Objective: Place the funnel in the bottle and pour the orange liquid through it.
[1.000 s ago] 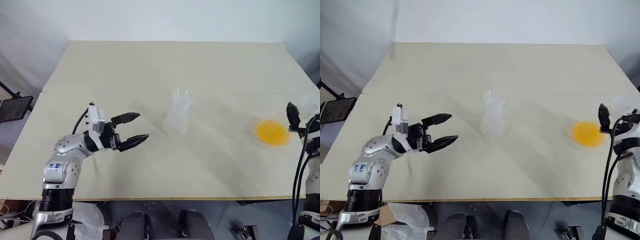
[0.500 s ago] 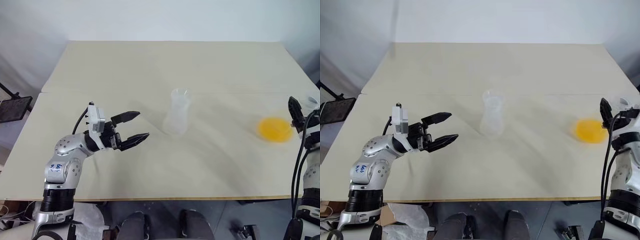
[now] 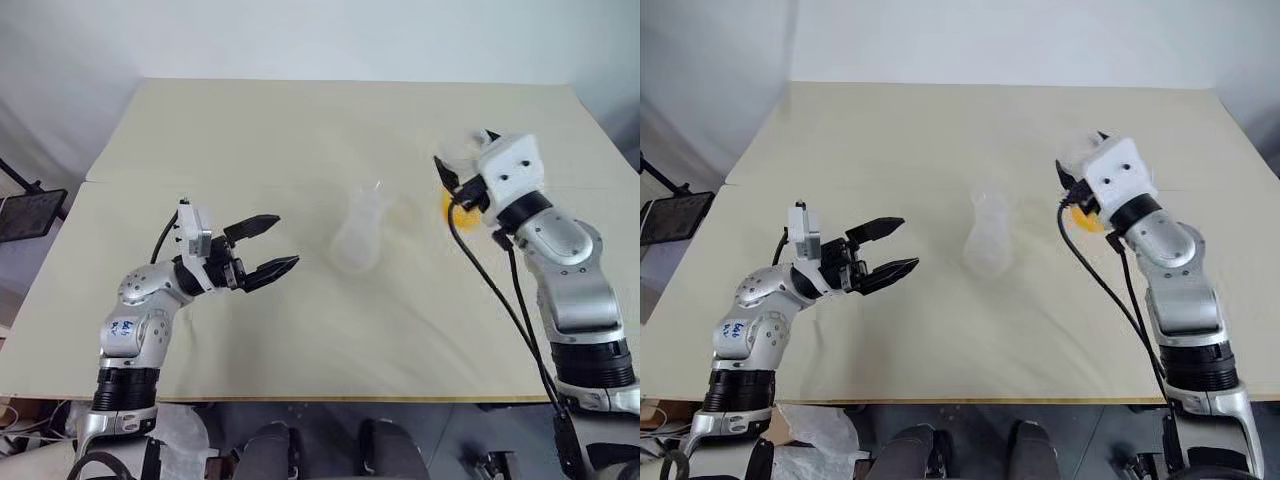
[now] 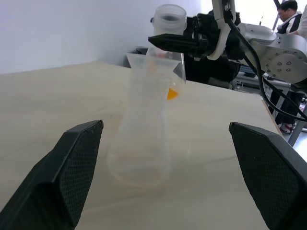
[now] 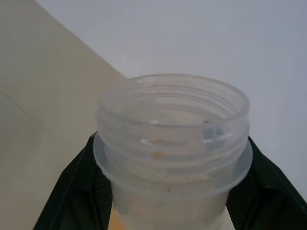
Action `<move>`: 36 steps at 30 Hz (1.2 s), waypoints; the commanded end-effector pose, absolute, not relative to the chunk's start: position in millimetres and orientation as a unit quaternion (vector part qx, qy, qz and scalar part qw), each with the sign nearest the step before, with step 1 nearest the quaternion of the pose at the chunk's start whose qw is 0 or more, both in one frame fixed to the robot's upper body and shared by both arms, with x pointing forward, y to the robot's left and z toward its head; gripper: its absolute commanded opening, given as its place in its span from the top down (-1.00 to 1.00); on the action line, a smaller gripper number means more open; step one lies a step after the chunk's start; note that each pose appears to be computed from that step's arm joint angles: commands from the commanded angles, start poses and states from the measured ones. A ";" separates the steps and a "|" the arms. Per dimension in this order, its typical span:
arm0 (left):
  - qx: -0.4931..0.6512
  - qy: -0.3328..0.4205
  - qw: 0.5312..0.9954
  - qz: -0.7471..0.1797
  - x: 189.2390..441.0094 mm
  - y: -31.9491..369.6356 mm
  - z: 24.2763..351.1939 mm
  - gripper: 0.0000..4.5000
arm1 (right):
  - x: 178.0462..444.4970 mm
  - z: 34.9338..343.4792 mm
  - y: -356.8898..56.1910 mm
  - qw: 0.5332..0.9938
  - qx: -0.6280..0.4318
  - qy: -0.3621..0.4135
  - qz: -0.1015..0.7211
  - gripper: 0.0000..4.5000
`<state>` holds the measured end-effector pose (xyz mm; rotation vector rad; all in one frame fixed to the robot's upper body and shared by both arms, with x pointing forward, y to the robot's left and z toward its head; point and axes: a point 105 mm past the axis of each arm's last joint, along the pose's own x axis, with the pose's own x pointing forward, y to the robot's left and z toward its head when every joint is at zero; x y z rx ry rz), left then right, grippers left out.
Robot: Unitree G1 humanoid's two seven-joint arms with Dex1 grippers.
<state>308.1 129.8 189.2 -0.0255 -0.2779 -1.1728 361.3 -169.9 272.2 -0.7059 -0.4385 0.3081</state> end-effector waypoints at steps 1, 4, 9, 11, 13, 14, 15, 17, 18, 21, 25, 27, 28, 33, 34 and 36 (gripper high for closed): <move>0.000 -0.154 0.821 -0.550 309.2 123.4 198.0 -1.00 | 347.9 303.2 -154.0 0.848 -0.423 -0.289 0.135 -0.10; -0.003 -0.156 0.822 -0.548 309.5 120.5 196.3 -1.00 | 346.7 302.0 -142.5 0.812 -0.478 -0.306 0.136 -0.10; -0.006 -0.154 0.822 -0.549 308.7 115.2 193.3 -1.00 | 350.1 305.5 -133.2 0.750 -0.564 -0.332 0.098 -0.10; -0.007 -0.153 0.822 -0.549 308.9 113.7 192.8 -1.00 | 352.2 304.3 -129.6 0.738 -0.579 -0.335 0.097 -0.10; -0.009 -0.153 0.822 -0.549 309.5 112.0 192.6 -1.00 | 353.9 301.5 -124.5 0.722 -0.597 -0.336 0.098 -0.10; -0.009 -0.153 0.822 -0.549 309.9 111.0 192.0 -1.00 | 354.5 299.6 -121.5 0.713 -0.607 -0.337 0.100 -0.10; -0.010 -0.153 0.822 -0.549 310.2 110.4 191.6 -1.00 | 354.8 298.2 -119.6 0.706 -0.614 -0.338 0.102 -0.10; -0.011 -0.152 0.822 -0.549 310.3 108.7 191.0 -1.00 | 354.1 295.7 -115.6 0.690 -0.630 -0.343 0.102 -0.10; -0.011 -0.153 0.821 -0.549 310.4 108.1 190.9 -1.00 | 353.8 294.9 -114.4 0.684 -0.636 -0.344 0.101 -0.10; -0.012 -0.154 0.822 -0.548 310.9 107.3 191.2 -1.00 | 351.2 297.4 -112.4 0.659 -0.655 -0.360 0.081 -0.10; -0.013 -0.154 0.822 -0.548 311.3 106.2 190.8 -1.00 | 349.4 298.2 -109.5 0.635 -0.673 -0.374 0.063 -0.10; -0.014 -0.154 0.822 -0.548 310.9 105.1 190.6 -1.00 | 347.7 297.2 -106.8 0.612 -0.689 -0.383 0.056 -0.10; -0.014 -0.154 0.822 -0.549 310.4 104.6 190.5 -1.00 | 347.2 297.0 -106.5 0.610 -0.691 -0.385 0.055 -0.10; -0.013 -0.155 0.823 -0.547 311.7 104.9 191.2 -1.00 | 347.3 296.4 -104.9 0.598 -0.698 -0.391 0.049 -0.10; -0.013 -0.155 0.823 -0.546 312.1 105.1 191.4 -1.00 | 346.9 296.5 -104.1 0.593 -0.701 -0.394 0.048 -0.10; -0.012 -0.156 0.823 -0.546 312.5 105.1 191.8 -1.00 | 346.8 296.4 -103.5 0.589 -0.703 -0.396 0.047 -0.10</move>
